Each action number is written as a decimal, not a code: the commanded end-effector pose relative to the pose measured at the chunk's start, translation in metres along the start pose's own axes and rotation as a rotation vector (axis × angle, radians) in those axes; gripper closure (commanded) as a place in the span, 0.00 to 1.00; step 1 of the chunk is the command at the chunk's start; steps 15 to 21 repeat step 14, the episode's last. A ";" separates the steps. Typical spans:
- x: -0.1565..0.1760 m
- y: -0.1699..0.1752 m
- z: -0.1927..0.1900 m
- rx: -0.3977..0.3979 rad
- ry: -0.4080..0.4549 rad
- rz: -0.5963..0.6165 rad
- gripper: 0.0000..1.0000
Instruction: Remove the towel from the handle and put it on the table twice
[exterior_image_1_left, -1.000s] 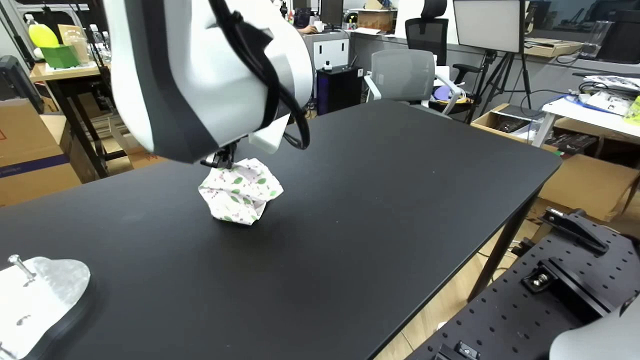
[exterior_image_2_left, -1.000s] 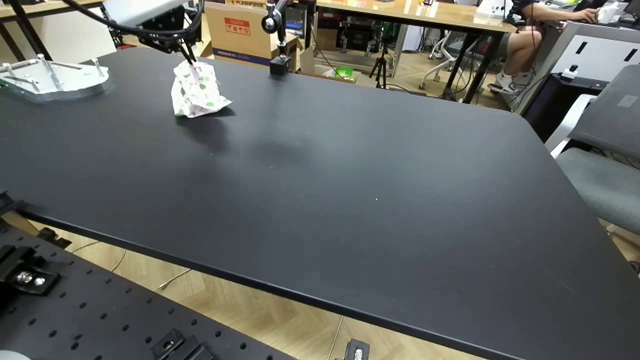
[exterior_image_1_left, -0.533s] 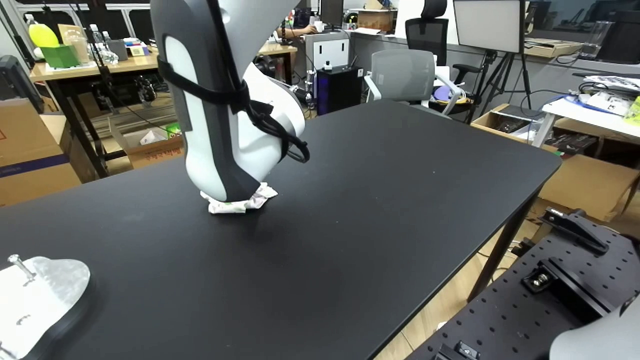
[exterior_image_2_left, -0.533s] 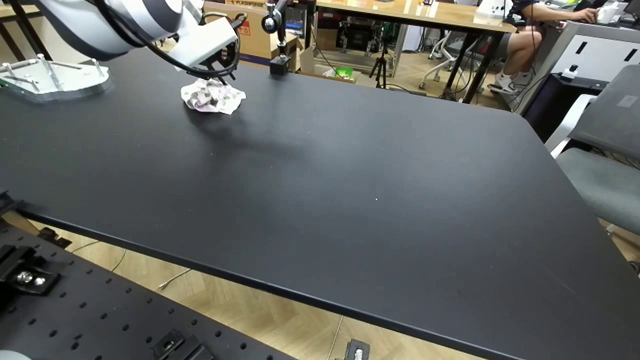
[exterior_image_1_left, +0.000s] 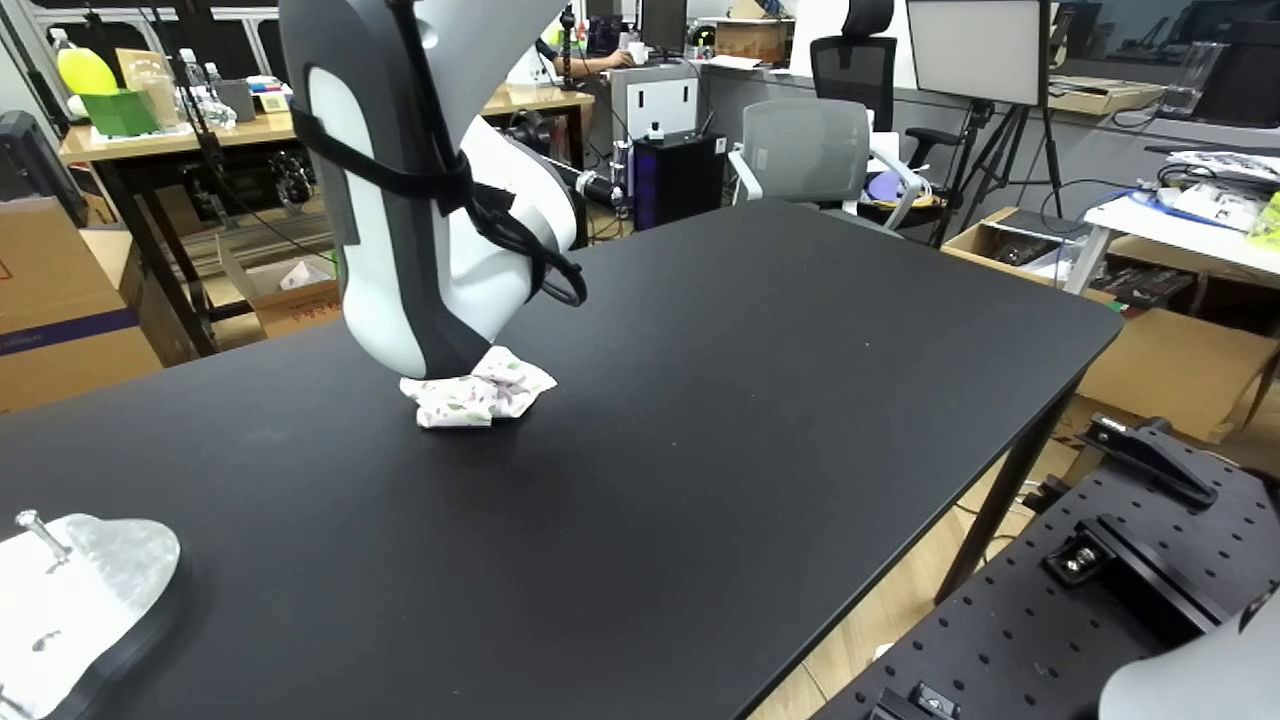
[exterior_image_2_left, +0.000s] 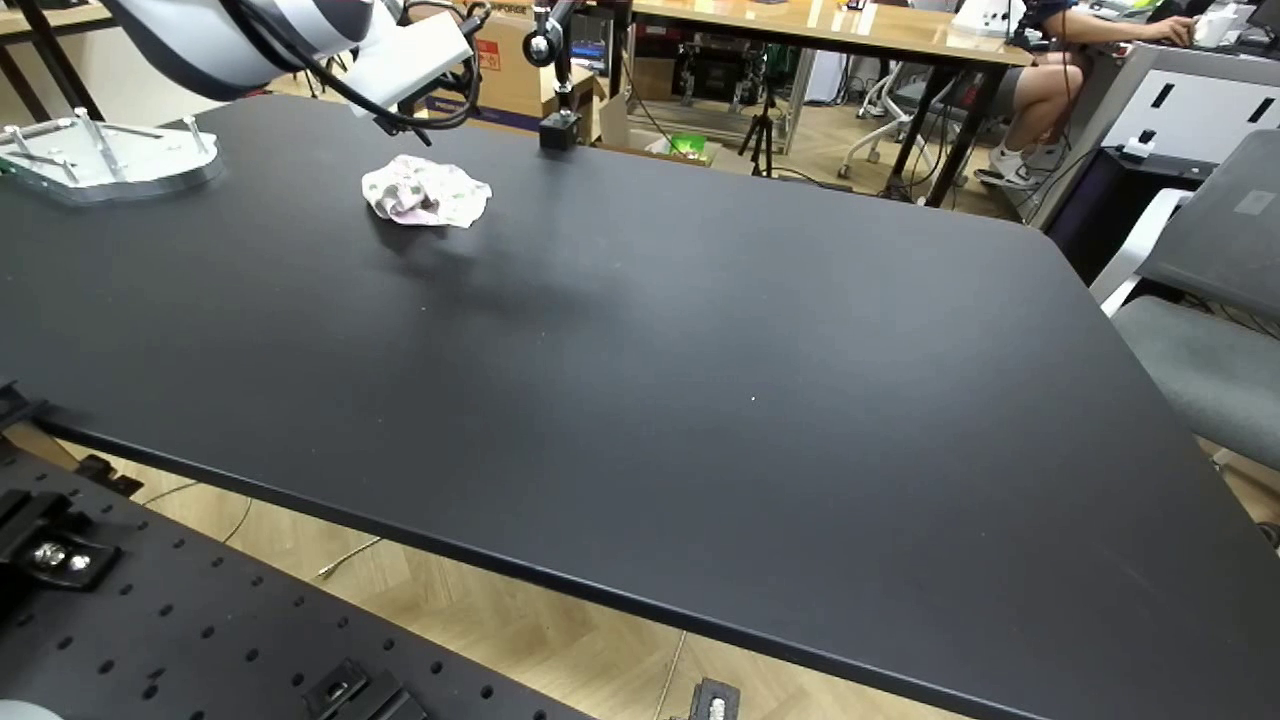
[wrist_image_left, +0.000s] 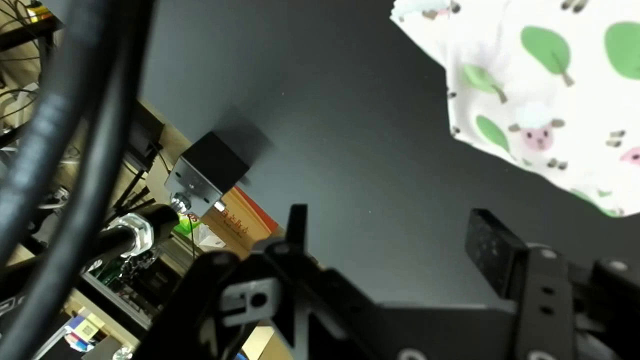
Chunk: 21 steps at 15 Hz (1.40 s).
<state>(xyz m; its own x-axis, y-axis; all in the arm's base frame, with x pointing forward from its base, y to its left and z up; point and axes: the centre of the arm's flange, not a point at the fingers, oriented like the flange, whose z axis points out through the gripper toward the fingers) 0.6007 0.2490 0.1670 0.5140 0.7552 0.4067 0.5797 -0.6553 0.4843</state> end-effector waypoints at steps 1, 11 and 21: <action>0.022 0.004 -0.015 0.022 -0.047 0.112 0.00; 0.022 -0.001 -0.021 0.065 -0.189 0.110 0.00; 0.020 -0.002 -0.018 0.065 -0.192 0.108 0.00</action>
